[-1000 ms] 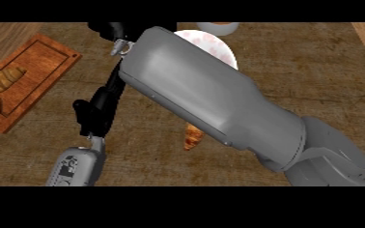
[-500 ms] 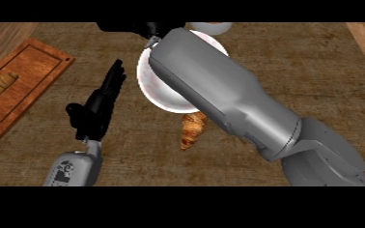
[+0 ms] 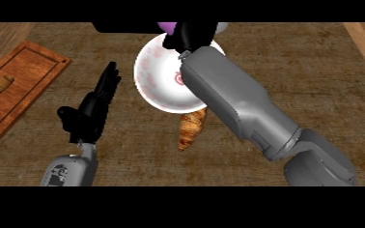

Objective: Pick the can from the placemat and place it in the bowl

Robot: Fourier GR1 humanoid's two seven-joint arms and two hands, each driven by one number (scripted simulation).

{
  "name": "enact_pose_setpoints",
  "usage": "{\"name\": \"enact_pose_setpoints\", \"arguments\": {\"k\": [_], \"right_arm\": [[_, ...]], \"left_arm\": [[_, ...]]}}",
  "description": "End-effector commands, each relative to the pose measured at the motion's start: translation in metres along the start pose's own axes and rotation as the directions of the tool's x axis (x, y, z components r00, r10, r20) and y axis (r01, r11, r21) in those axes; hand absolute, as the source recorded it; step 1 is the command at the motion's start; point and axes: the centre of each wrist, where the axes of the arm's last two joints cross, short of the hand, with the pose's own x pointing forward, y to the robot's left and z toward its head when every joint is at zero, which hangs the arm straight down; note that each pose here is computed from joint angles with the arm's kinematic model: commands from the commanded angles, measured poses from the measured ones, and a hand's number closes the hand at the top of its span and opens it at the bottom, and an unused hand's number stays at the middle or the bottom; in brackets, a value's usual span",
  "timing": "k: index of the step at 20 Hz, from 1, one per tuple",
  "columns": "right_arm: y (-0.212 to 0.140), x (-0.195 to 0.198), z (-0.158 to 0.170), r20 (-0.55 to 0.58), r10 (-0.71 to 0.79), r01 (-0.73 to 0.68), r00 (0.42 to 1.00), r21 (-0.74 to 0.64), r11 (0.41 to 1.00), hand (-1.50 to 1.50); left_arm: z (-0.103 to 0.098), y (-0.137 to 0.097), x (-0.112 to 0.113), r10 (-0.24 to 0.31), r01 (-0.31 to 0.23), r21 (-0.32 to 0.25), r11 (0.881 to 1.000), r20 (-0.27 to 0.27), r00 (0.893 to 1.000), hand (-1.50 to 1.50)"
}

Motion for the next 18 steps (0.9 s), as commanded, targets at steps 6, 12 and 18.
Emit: {"name": "enact_pose_setpoints", "arguments": {"k": [6,12,18], "right_arm": [[0.031,-0.054,0.005,-0.143,-0.214,0.241,0.966,0.208,0.948,-1.5],[0.029,-0.059,0.011,0.001,-0.402,0.399,0.916,0.115,0.91,-1.5],[0.001,-0.033,0.001,0.042,-0.523,0.524,0.851,-0.046,0.85,-1.5]], "left_arm": [[0.007,-0.006,-0.01,-0.008,0.008,-0.008,1.0,-0.005,1.0,0.0],[-0.001,-0.004,-0.01,0.001,-0.001,0.004,1.0,0.001,1.0,0.0],[0.01,-0.003,-0.004,0.007,-0.007,0.018,1.0,-0.005,1.0,0.0]]}}
